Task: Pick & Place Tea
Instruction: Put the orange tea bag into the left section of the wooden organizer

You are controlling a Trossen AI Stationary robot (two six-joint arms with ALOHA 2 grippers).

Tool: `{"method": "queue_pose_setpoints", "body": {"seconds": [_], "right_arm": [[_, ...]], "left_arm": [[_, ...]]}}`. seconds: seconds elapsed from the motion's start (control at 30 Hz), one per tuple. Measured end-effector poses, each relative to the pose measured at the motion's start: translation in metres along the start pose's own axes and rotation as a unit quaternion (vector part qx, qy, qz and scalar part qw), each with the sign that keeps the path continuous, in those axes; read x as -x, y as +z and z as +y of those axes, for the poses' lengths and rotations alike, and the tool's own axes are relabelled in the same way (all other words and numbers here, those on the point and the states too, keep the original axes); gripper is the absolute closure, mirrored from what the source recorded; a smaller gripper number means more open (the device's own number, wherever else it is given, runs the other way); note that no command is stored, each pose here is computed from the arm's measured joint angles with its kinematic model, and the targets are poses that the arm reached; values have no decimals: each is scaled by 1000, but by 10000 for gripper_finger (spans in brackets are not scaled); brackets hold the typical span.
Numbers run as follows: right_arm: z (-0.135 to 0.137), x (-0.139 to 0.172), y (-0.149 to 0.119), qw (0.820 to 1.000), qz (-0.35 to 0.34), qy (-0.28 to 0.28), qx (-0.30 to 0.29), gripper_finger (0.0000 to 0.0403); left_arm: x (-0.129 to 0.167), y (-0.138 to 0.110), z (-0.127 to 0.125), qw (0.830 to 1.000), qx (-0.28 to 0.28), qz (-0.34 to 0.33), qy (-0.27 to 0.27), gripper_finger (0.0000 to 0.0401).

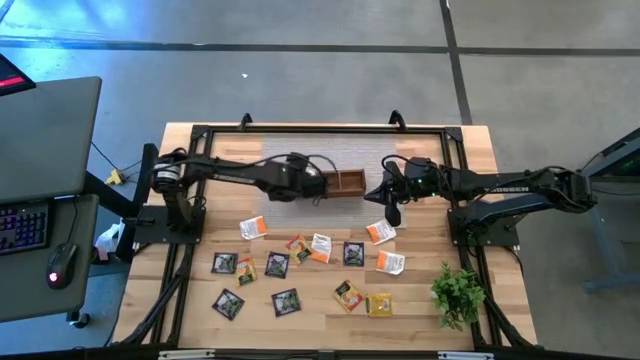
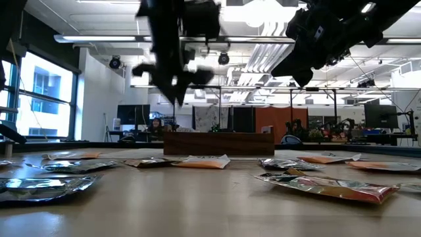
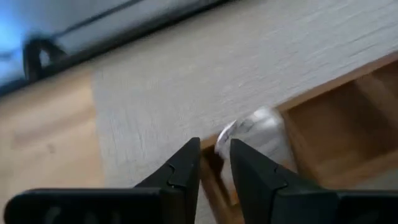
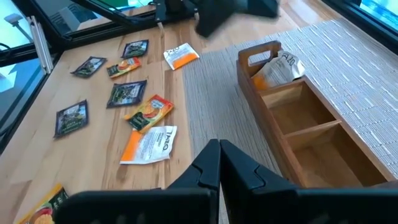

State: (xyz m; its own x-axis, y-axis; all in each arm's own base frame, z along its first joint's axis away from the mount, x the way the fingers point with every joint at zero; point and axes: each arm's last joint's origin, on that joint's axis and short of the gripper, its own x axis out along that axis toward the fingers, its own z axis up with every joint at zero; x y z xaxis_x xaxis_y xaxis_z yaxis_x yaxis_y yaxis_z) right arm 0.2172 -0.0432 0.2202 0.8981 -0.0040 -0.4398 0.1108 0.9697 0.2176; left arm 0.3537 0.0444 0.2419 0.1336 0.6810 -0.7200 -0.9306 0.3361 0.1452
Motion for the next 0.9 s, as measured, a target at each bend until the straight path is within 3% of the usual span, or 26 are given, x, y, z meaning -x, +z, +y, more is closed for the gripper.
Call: {"method": "queue_pose_setpoints", "body": {"seconds": [0.13,0.23,0.37,0.57,0.67,0.8,0.9], "right_arm": [[0,0,0,1000,0,-2,1,402],[1,0,0,1000,-1,0,19,402],[7,-1,-1,999,-2,3,41,402],[20,-4,6,997,-46,24,64,402],[25,-6,7,995,-57,34,79,402],[28,-7,6,994,-51,40,87,402],[28,-7,6,994,-51,40,87,402]], "left_arm": [[37,11,15,994,-91,53,6,314],[56,1,30,983,-140,112,33,314],[72,-24,41,978,-123,148,78,314],[80,-84,40,976,-62,204,53,314],[74,-120,41,967,-65,242,49,314],[68,-151,58,959,-43,277,38,314],[67,-160,79,958,-26,284,34,314]]}}
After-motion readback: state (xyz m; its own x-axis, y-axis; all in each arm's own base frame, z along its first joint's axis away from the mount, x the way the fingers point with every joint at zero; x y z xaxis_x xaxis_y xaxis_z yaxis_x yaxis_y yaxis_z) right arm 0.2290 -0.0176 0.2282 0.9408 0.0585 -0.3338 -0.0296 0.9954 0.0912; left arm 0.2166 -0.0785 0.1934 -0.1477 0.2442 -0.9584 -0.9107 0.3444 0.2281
